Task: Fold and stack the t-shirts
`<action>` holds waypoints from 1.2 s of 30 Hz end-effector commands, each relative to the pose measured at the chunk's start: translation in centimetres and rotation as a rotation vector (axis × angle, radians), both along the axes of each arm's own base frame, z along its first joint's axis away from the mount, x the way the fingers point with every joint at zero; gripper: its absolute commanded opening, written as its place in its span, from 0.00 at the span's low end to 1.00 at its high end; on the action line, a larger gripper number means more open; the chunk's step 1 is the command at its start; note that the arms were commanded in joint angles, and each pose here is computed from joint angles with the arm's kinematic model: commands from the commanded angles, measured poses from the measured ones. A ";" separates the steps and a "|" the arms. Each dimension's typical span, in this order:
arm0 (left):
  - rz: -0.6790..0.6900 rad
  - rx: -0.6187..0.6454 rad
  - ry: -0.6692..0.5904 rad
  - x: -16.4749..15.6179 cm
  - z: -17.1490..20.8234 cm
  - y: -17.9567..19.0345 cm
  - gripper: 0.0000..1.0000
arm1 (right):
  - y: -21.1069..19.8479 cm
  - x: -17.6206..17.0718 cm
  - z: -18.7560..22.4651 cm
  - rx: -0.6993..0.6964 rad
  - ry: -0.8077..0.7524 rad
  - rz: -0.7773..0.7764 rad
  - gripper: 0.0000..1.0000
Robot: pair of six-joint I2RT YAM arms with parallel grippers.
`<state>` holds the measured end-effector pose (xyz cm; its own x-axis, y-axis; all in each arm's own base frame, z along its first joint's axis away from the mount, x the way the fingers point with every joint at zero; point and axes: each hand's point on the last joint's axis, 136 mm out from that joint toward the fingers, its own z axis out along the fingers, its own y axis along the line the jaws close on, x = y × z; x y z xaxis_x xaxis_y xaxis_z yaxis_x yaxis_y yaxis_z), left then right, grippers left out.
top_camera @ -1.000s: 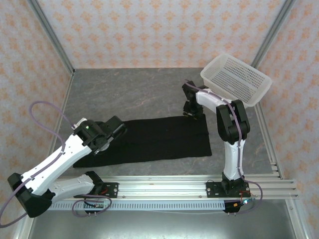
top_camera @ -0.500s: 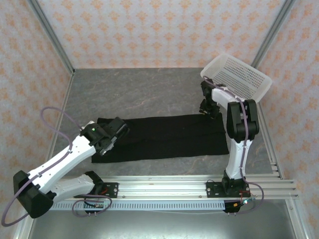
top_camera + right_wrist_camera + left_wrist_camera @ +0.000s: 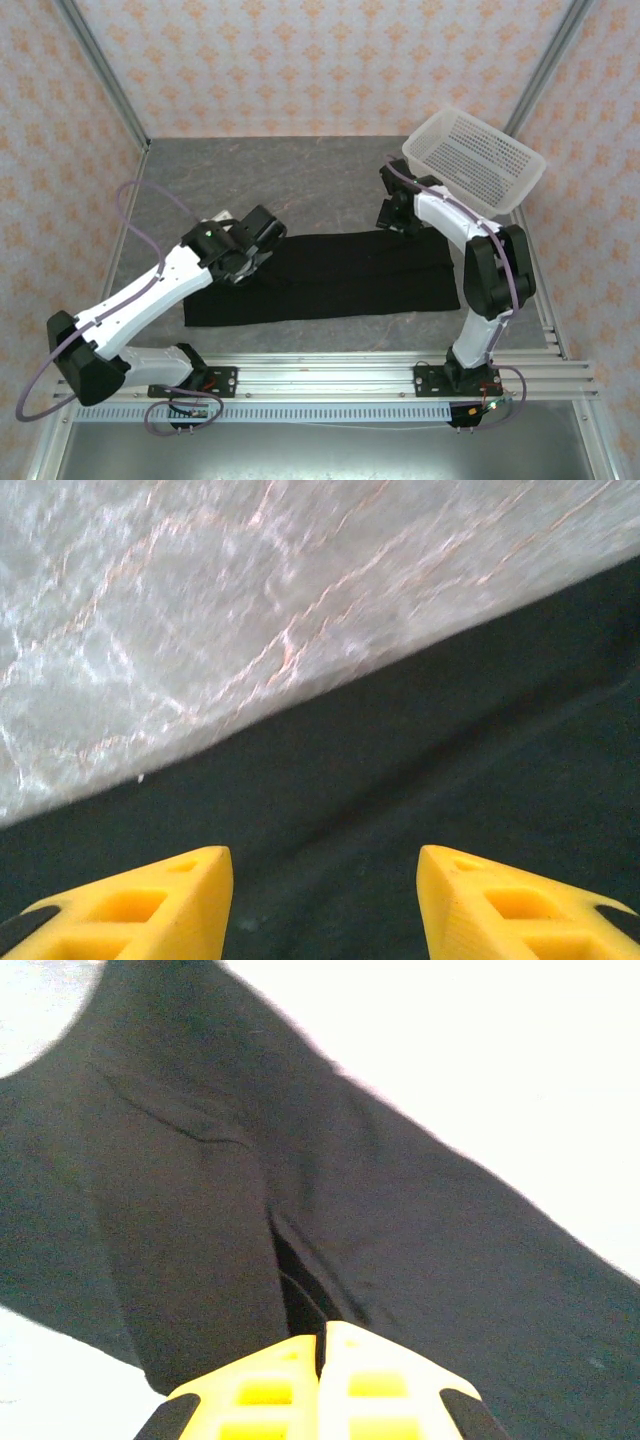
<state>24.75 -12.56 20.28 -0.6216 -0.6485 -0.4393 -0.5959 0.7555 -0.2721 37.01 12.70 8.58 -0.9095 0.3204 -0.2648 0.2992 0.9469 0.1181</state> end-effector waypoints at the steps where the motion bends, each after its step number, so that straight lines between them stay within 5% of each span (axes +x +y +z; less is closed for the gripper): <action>1: -0.077 0.035 -0.014 0.4 0.9 -1.6 0.00 | 0.2 -1.3 -1.7 0.009 0.047 -0.002 0.52; 10: -0.047 0.089 0.058 -1.3 -1.1 -0.8 0.00 | 1.0 -2.0 -3.6 0.023 0.124 0.029 0.52; 24: 0.126 0.370 0.150 -6.9 -3.3 9.7 0.00 | 1.4 -2.1 -3.2 0.016 0.126 0.053 0.52; 36: 0.190 0.396 0.192 -6.5 -5.8 13.2 0.00 | -2.0 -4.6 -7.5 -0.109 0.235 -0.004 0.53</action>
<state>18.00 -0.24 14.60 -0.5965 -0.6005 -0.5326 -0.7530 0.6483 0.1124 33.95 12.86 3.00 -0.9502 0.2899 -0.1141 0.2862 0.9570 0.0480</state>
